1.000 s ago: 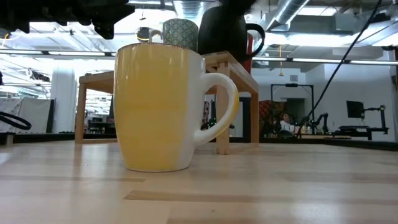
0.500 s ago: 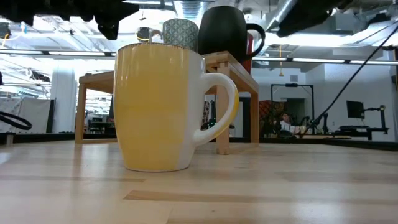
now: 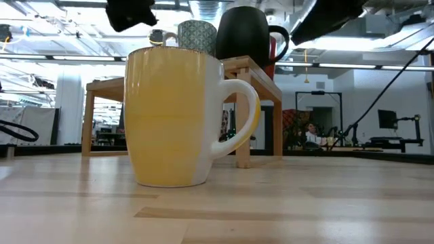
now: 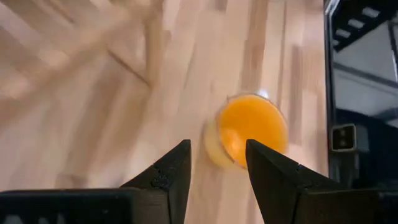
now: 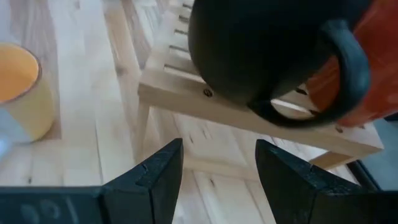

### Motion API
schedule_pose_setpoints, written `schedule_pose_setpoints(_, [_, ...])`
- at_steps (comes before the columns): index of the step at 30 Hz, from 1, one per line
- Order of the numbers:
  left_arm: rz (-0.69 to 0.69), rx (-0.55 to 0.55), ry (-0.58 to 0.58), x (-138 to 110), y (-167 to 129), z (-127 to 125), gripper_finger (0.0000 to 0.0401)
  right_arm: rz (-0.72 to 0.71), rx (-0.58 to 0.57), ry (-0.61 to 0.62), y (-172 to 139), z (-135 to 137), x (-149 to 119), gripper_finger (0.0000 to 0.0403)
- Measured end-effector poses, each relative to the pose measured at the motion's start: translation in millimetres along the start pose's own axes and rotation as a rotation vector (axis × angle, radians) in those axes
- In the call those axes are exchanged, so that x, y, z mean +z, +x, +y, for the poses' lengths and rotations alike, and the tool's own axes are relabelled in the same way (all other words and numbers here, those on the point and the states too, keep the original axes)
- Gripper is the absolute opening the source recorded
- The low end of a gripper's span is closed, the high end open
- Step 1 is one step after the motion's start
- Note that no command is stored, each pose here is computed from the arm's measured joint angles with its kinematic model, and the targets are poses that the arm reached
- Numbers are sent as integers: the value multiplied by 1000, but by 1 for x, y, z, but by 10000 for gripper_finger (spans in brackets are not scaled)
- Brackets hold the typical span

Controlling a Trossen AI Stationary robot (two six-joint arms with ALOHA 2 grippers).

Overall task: Place coffee mugs
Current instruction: Put the yellow mug on the shelf

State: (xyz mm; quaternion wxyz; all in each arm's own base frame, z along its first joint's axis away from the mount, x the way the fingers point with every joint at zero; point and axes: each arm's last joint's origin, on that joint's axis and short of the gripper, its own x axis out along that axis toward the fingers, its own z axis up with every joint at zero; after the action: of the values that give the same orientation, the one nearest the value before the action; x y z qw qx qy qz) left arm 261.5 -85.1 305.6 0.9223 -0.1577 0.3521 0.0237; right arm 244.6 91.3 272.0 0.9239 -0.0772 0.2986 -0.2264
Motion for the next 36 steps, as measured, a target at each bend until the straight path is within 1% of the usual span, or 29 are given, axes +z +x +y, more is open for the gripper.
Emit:
schedule_pose_setpoints(3, [42, -25, -54, 9, 16, -16, 138, 31, -5, -23, 4, 0, -3, 227])
schedule_pose_setpoints(6, [91, -31, -110, 12, 33, -23, 138, 41, 2, -28, 8, 3, -4, 227])
schedule_pose_setpoints(11, [218, 9, -190, -1, 64, -22, 138, 45, 9, -35, 6, 4, -5, 227])
schedule_pose_setpoints(14, [284, 30, -198, -7, 77, -17, 138, 45, 8, -33, 6, 3, -4, 227])
schedule_pose_setpoints(17, [292, 54, -191, -7, 81, -13, 138, 43, 8, -31, 7, 4, -4, 227])
schedule_pose_setpoints(21, [259, 92, -186, -7, 80, -13, 138, 41, 9, -29, 7, 4, -4, 228])
schedule_pose_setpoints(25, [259, 86, -187, -7, 81, -14, 138, 40, 9, -28, 7, 4, -4, 228])
schedule_pose_setpoints(29, [268, 85, -191, -11, 87, -16, 138, 40, 9, -28, 7, 4, -4, 228])
schedule_pose_setpoints(31, [251, 55, -204, -12, 93, -18, 138, 40, 9, -27, 7, 4, -4, 228])
schedule_pose_setpoints(34, [325, 60, -213, -23, 102, -15, 138, 37, 10, -25, 7, 4, -3, 228])
schedule_pose_setpoints(36, [342, 45, -215, -27, 107, -14, 138, 38, 10, -26, 7, 4, -4, 228])
